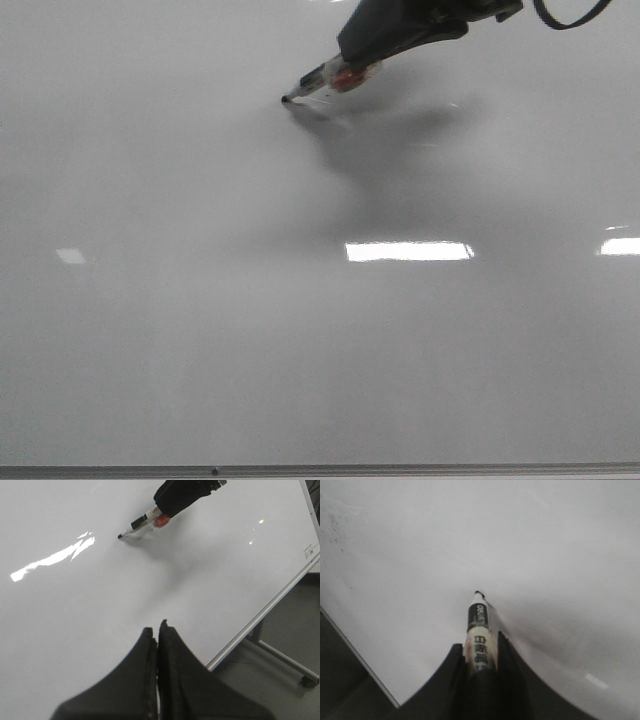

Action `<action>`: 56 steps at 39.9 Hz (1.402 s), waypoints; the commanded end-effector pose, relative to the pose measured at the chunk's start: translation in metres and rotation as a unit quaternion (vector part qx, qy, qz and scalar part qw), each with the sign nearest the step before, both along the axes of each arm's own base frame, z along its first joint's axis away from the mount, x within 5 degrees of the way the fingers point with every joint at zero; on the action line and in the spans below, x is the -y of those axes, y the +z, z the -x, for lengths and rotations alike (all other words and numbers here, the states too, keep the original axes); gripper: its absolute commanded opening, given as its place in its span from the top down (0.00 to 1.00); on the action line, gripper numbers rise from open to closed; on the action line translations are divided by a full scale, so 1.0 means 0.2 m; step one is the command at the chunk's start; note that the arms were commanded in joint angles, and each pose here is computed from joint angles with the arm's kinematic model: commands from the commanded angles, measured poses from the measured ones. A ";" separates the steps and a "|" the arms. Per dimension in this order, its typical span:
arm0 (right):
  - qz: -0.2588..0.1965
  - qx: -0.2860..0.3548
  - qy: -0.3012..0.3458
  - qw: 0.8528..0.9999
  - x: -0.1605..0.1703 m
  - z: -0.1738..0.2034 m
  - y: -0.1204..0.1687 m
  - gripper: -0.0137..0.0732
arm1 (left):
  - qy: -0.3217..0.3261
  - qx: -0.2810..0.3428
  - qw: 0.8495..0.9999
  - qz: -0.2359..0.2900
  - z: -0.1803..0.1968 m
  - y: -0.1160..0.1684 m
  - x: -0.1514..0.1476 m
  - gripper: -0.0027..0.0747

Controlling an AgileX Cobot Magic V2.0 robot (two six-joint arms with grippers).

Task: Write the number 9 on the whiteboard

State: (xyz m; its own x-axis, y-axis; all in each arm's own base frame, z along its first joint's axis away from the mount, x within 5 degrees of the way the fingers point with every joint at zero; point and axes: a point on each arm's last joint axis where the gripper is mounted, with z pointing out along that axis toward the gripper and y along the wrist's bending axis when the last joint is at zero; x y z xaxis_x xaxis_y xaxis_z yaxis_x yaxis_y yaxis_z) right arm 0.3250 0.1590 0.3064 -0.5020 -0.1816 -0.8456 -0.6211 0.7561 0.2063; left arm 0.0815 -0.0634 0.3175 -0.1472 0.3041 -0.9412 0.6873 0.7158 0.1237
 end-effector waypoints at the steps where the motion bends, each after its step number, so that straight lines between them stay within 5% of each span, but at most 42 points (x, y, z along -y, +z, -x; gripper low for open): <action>1: -0.027 0.033 0.001 0.999 -0.05 -0.02 0.12 0.92 | 0.020 0.023 0.999 0.038 -0.01 0.07 -0.01 0.99; 9: -0.008 -0.014 0.050 0.999 -0.13 -0.03 0.00 0.92 | 0.021 0.023 0.999 0.037 -0.01 0.07 -0.01 0.99; 15: 0.007 -0.017 0.029 0.999 -0.05 -0.03 -0.04 0.91 | 0.021 0.023 0.999 0.037 -0.01 0.07 -0.01 0.99; 32: -0.017 0.030 0.000 0.999 0.08 -0.01 0.16 0.91 | 0.020 0.023 0.999 0.036 -0.01 0.07 -0.01 0.99; 48: 0.041 -0.103 0.032 0.993 -0.01 0.04 -0.33 0.91 | 0.021 0.023 0.999 0.037 -0.01 0.07 -0.01 0.99; 56: 0.029 -0.083 0.089 0.992 -0.02 0.13 -0.17 0.91 | 0.019 0.021 0.999 0.040 -0.01 0.07 0.00 0.99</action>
State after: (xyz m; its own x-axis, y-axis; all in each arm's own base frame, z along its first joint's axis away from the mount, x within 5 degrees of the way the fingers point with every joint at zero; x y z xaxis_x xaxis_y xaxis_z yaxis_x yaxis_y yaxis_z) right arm 0.3080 0.1647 0.2259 -0.6835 -0.3466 -0.6423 -0.6465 0.6960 0.3124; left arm 0.0816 -0.0634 0.3177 -0.1467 0.3016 -0.9421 0.6863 0.7169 0.1227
